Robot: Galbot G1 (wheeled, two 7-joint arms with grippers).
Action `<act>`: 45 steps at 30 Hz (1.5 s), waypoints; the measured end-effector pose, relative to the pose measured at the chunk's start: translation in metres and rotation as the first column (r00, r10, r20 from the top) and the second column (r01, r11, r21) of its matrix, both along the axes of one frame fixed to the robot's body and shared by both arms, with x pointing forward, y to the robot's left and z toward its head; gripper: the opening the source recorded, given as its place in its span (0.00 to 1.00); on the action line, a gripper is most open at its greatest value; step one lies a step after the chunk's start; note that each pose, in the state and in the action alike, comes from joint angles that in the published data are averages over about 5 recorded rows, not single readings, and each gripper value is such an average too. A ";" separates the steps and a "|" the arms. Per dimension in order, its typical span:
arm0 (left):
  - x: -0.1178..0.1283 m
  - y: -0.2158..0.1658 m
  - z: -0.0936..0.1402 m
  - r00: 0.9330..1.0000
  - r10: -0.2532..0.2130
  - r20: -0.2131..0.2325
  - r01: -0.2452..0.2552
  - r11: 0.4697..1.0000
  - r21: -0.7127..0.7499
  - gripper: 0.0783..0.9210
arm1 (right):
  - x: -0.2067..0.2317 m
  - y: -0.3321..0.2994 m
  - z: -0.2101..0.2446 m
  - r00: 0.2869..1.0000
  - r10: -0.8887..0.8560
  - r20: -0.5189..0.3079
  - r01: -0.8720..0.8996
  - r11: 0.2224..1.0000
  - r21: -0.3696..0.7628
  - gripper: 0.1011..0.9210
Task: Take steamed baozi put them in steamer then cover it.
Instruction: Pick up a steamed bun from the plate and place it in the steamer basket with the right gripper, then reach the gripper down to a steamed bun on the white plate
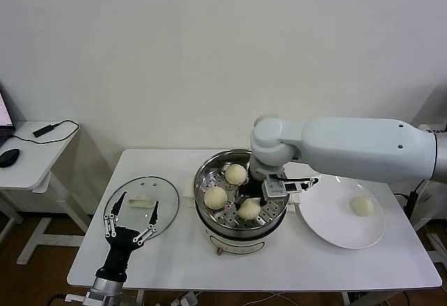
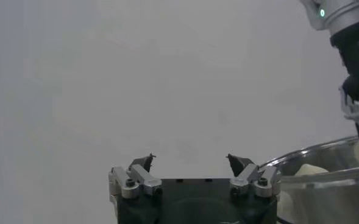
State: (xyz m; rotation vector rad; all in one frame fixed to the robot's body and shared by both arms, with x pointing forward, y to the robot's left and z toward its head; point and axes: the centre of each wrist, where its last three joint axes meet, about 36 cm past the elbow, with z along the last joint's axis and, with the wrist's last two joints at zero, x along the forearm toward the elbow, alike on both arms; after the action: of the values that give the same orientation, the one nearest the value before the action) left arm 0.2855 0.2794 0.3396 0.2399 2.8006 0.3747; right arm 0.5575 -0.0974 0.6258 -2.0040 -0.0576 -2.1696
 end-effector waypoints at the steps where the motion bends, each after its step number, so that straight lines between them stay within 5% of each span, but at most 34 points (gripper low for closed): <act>1: 0.000 0.000 0.000 1.000 0.000 0.000 0.000 1.000 0.000 0.88 | -0.001 0.001 -0.002 1.000 0.008 -0.002 -0.008 1.000 -0.003 0.72; 12: 0.000 0.002 -0.001 1.000 0.004 0.000 -0.004 1.000 -0.002 0.88 | -0.004 0.002 -0.016 0.998 0.058 -0.022 -0.059 0.998 -0.034 0.74; 22: 0.000 0.002 -0.002 1.000 0.006 0.000 -0.006 1.000 -0.004 0.88 | -0.004 0.002 -0.018 0.997 0.071 -0.008 -0.071 0.997 -0.027 0.88; 35: 0.001 0.001 0.000 1.000 0.001 0.000 -0.001 1.000 -0.003 0.88 | 0.021 -0.033 0.039 0.992 -0.116 0.056 0.114 0.993 0.035 0.88; 40: 0.001 -0.001 0.001 1.000 -0.006 0.002 0.006 1.000 -0.001 0.88 | 0.049 -0.092 0.063 0.904 -0.427 0.010 0.423 0.899 0.115 0.88; 45: 0.002 -0.002 0.003 1.000 -0.012 0.006 0.012 1.000 -0.001 0.88 | 0.078 -0.176 0.071 0.683 -0.726 -0.083 0.728 0.667 0.160 0.88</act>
State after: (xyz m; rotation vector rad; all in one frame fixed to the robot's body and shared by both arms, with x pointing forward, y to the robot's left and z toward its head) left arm 0.2878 0.2771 0.3422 0.2551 2.7920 0.3709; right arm 0.6356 -0.2737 0.6973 -2.1509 1.1023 -2.4358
